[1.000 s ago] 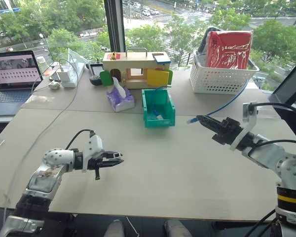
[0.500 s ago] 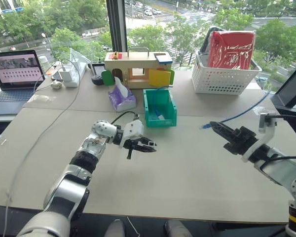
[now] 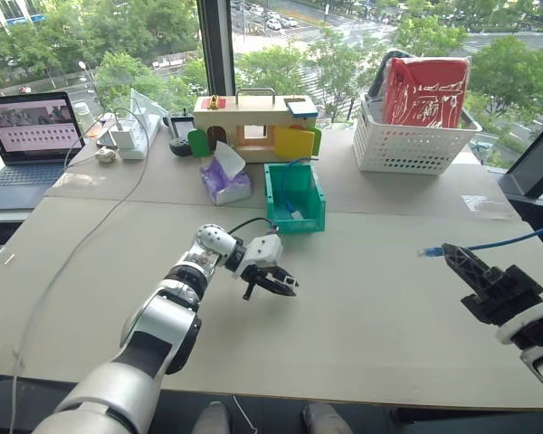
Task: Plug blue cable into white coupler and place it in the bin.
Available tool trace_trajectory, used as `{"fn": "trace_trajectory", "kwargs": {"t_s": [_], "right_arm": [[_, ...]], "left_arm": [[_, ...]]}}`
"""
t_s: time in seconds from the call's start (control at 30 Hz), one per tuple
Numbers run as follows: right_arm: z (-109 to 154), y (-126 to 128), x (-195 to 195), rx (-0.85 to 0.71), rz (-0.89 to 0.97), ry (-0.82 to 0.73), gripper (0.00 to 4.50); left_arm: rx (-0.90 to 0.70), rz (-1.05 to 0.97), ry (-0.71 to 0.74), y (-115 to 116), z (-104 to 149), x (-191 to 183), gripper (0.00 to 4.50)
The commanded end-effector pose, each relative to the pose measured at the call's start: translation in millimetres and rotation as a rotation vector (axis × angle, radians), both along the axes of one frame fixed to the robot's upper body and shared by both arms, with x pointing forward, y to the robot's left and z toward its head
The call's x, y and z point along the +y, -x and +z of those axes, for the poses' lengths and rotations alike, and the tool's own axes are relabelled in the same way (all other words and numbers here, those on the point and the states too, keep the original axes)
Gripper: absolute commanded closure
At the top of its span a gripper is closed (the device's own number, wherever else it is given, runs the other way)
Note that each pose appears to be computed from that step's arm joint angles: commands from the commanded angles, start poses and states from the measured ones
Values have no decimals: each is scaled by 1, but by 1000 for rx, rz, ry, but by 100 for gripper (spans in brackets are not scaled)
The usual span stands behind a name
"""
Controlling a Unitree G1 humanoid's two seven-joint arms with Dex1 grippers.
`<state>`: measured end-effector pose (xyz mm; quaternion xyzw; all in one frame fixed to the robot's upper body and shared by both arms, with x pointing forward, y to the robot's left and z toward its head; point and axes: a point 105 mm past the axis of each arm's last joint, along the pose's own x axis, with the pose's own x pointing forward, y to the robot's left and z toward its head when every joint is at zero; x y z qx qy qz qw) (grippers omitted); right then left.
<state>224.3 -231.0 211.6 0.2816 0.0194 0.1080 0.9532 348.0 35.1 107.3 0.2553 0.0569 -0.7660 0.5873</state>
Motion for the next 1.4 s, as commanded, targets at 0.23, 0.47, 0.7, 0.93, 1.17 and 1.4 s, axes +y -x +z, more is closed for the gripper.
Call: {"fn": "trace_trajectory", "kwargs": {"t_s": [0.23, 0.47, 0.7, 0.93, 1.17, 1.4], "right_arm": [[19, 5, 1, -60, -16, 1, 450], [21, 2, 0, -55, -7, 5, 450], [20, -1, 3, -47, 13, 3, 450], [16, -8, 9, -34, 60, -7, 450], [12, -22, 17, -28, 122, -24, 450], [10, -37, 24, -35, 185, -34, 450]], "left_arm": [[-21, -86, 1, 10, -3, -12, 401], [-12, -94, -25, 13, -12, -13, 300], [-30, -26, -17, 5, -9, -6, 59], [-7, 31, 53, -3, 7, 10, 9], [58, 121, 169, -5, 28, 40, 9], [105, 173, 190, 10, 52, 72, 9]]}}
